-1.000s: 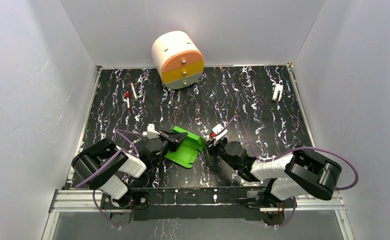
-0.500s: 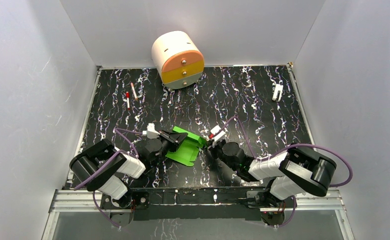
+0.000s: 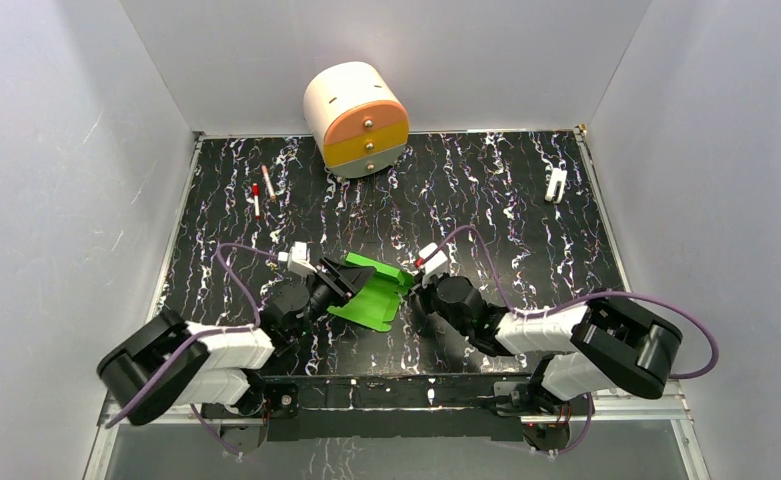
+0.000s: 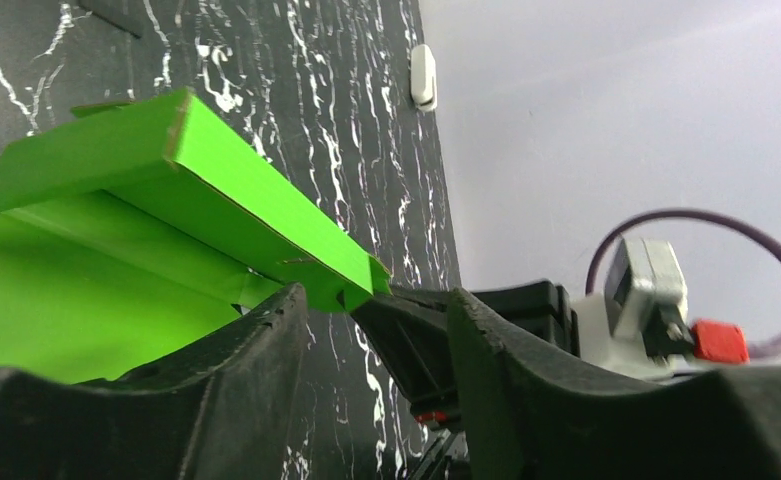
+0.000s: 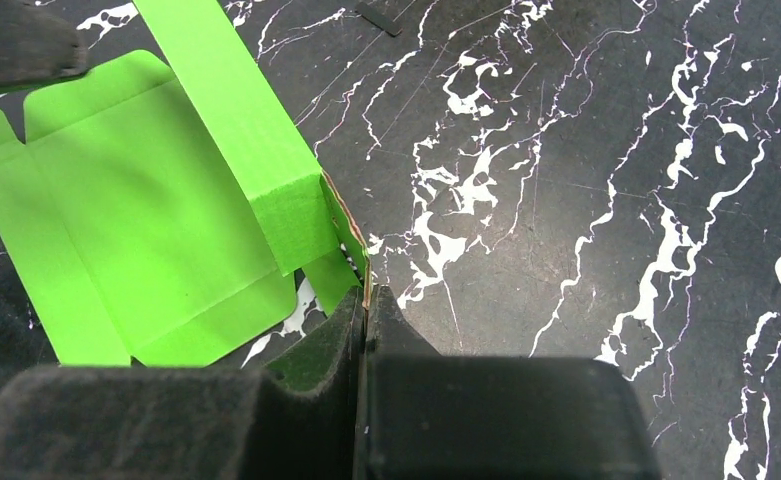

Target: Fold the paper box

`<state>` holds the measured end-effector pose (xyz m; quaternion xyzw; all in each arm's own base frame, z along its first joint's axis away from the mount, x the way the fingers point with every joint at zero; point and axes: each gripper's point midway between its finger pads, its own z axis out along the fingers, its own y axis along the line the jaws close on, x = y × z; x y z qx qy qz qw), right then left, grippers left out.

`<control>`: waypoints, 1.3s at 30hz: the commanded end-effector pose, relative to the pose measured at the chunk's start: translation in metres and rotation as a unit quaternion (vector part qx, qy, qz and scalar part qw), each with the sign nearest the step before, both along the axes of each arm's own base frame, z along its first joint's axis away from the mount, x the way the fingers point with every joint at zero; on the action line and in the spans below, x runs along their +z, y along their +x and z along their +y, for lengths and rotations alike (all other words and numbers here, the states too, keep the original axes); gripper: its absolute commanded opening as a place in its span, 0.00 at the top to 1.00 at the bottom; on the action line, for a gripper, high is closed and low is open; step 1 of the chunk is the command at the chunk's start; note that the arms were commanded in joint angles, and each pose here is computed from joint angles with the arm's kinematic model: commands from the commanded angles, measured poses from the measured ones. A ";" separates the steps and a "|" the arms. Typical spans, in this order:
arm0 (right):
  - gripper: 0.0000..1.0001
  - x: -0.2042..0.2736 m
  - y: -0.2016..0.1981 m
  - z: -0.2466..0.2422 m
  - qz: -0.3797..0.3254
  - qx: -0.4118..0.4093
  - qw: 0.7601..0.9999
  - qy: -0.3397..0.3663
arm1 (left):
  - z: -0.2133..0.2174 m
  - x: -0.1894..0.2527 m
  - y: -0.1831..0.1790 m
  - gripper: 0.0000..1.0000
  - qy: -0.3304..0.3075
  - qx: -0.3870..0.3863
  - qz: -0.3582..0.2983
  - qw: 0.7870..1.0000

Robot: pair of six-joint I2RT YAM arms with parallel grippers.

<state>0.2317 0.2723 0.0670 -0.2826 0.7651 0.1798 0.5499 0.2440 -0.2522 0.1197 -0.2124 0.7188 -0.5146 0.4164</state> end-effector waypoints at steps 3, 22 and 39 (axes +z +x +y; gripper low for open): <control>1.00 0.028 0.011 0.005 0.011 -0.037 0.999 0.032 | 0.007 0.004 -0.020 0.42 0.131 -0.043 -0.087 0.987; 1.00 0.034 0.001 0.019 0.114 -0.054 0.991 0.035 | -0.024 -0.009 -0.030 0.33 0.359 -0.112 -0.220 0.900; 1.00 0.052 -0.005 0.026 0.141 -0.053 0.987 0.057 | -0.050 -0.033 -0.012 0.25 0.448 -0.092 -0.233 0.858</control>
